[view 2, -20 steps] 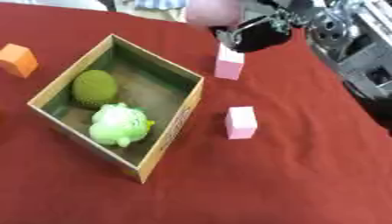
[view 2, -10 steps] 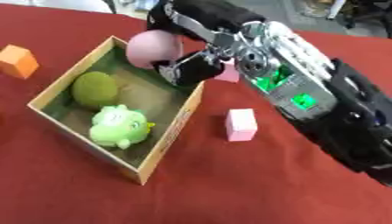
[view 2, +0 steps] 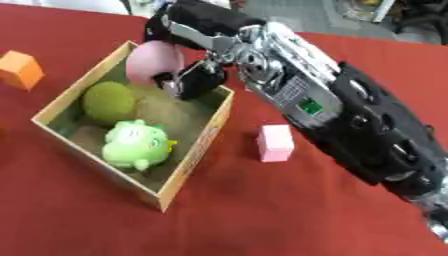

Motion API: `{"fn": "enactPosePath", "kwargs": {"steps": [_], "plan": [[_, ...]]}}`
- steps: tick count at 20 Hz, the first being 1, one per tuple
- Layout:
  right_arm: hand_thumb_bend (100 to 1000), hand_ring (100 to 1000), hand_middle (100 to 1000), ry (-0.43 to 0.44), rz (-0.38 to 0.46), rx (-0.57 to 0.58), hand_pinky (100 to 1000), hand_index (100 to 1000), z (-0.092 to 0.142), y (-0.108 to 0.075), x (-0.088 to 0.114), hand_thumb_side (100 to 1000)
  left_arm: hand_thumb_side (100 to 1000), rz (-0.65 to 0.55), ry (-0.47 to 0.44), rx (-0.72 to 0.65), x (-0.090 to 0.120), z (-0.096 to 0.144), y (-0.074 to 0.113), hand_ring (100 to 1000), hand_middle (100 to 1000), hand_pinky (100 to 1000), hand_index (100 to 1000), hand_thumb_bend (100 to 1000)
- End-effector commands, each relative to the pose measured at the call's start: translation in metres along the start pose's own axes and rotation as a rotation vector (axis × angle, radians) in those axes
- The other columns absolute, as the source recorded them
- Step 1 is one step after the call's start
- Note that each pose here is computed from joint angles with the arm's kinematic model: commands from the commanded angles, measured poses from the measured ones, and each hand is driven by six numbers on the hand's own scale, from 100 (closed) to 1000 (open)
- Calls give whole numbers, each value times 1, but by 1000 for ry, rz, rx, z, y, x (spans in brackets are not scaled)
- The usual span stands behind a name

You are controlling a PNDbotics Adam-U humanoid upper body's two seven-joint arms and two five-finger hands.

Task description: Pick up objects on the table and place them in the box.

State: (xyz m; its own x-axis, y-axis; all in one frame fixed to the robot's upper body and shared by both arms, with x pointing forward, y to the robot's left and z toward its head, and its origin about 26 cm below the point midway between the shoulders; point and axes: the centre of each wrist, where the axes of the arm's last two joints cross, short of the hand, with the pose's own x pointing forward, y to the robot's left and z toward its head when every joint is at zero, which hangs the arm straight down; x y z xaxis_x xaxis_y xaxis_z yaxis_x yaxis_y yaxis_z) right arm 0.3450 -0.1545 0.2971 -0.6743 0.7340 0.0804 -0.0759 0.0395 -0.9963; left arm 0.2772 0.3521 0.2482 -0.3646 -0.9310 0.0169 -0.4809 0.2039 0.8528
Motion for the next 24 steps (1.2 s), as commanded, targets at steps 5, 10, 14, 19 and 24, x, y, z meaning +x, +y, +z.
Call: {"fn": "enactPosePath", "kwargs": {"steps": [5, 10, 14, 19, 24], "plan": [[201, 892, 818, -47, 78, 111, 879, 893, -11, -19, -12, 339, 843, -18, -24, 18, 2, -5, 10, 747, 732, 834, 872, 551], [239, 929, 853, -28, 113, 95, 907, 927, -11, -26, -15, 498, 841, -17, -22, 17, 2, -5, 10, 748, 732, 835, 872, 553], [242, 930, 854, -20, 120, 80, 909, 928, -10, -28, -14, 504, 841, -15, -21, 16, 2, -5, 10, 748, 732, 835, 872, 554], [240, 918, 836, -22, 106, 35, 903, 923, -4, -35, -13, 462, 842, -15, -20, 13, 2, -4, 10, 748, 731, 835, 872, 552], [241, 898, 818, 4, 93, -27, 887, 913, 17, -41, -18, 406, 843, -18, -15, 12, 1, -3, 9, 749, 731, 835, 872, 550]]}}
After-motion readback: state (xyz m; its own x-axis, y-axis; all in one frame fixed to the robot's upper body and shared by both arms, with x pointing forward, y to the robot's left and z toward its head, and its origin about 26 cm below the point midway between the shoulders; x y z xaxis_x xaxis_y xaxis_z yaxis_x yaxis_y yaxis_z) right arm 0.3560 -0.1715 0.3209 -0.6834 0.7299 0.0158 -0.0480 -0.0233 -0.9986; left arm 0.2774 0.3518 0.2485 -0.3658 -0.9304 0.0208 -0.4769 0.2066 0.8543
